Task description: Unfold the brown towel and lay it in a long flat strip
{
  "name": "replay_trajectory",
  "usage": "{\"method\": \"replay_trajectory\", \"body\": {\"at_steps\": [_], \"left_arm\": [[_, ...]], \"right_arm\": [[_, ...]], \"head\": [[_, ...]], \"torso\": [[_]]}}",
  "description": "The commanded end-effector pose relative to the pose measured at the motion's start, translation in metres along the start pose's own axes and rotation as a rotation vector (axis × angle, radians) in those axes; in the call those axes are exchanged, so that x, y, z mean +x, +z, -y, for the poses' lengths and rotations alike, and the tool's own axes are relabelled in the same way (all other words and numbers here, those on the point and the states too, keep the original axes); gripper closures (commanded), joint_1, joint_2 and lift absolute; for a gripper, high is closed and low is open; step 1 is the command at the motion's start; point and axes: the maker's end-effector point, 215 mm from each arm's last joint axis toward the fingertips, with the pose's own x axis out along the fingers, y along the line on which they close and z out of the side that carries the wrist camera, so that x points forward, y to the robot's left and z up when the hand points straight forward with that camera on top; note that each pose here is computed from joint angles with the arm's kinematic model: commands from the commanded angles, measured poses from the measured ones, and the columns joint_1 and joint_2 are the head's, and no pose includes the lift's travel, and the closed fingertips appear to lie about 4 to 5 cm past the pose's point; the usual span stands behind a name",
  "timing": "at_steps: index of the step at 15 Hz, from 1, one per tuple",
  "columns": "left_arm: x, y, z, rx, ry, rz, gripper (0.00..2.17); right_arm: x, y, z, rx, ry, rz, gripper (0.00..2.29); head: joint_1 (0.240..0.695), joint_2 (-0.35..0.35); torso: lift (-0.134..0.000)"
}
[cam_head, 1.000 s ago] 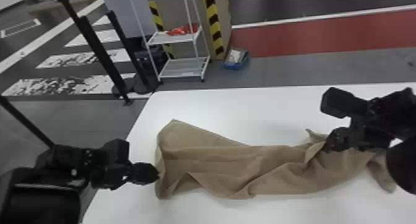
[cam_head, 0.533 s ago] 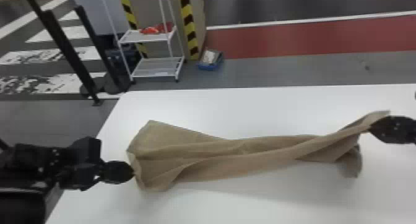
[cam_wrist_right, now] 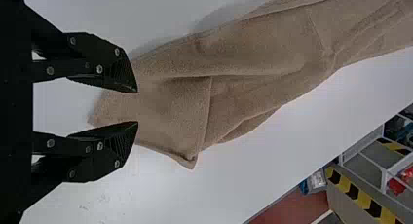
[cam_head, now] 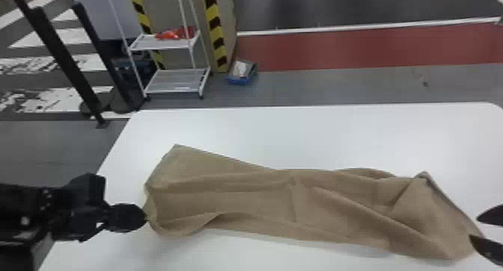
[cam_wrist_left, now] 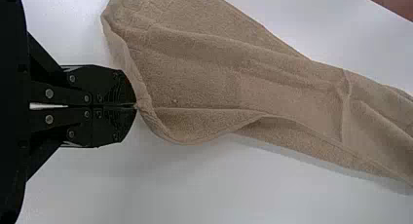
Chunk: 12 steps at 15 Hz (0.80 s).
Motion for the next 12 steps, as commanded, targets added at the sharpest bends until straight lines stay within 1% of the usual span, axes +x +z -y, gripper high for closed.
{"method": "replay_trajectory", "body": {"at_steps": [1, 2, 3, 4, 5, 6, 7, 8, 10, 12], "left_arm": [[0.0, -0.001, 0.002, 0.0, -0.009, -0.004, 1.17], [0.0, -0.002, 0.002, -0.002, -0.009, -0.005, 1.17], [0.0, -0.004, 0.003, -0.002, -0.013, -0.007, 1.17], [0.001, -0.006, 0.004, -0.006, -0.018, -0.009, 1.17], [0.002, -0.007, 0.005, -0.008, -0.02, -0.009, 1.17], [0.003, -0.008, 0.006, -0.011, -0.023, -0.009, 1.17], [0.003, -0.009, 0.006, -0.013, -0.023, -0.01, 1.17], [0.003, -0.009, 0.007, -0.013, -0.025, -0.009, 1.17], [0.005, -0.008, 0.008, -0.014, -0.027, -0.005, 1.17], [0.004, -0.008, 0.007, -0.017, -0.024, -0.006, 1.17]], "right_arm": [[0.002, -0.005, 0.006, -0.135, -0.022, -0.066, 0.04], [0.011, -0.015, 0.001, -0.197, -0.012, -0.129, 0.05], [0.023, -0.029, -0.006, -0.273, 0.008, -0.21, 0.05], [0.033, -0.048, -0.008, -0.33, 0.027, -0.294, 0.08], [0.044, -0.057, -0.008, -0.399, 0.046, -0.349, 0.09], [0.054, -0.067, -0.004, -0.442, 0.063, -0.396, 0.1], [0.062, -0.067, 0.0, -0.503, 0.081, -0.399, 0.11], [0.069, -0.059, 0.008, -0.524, 0.082, -0.382, 0.13], [0.081, -0.04, 0.02, -0.528, 0.077, -0.345, 0.15], [0.094, -0.029, 0.02, -0.556, 0.091, -0.338, 0.19]], "head": [[0.695, 0.149], [0.695, 0.145], [0.695, 0.14], [0.695, 0.133], [0.695, 0.129], [0.695, 0.12], [0.695, 0.112], [0.695, 0.101], [0.695, 0.09], [0.695, 0.096]], "torso": [[-0.116], [-0.116], [-0.116], [-0.116], [-0.116], [-0.116], [-0.116], [-0.116], [-0.116], [-0.116]]}}
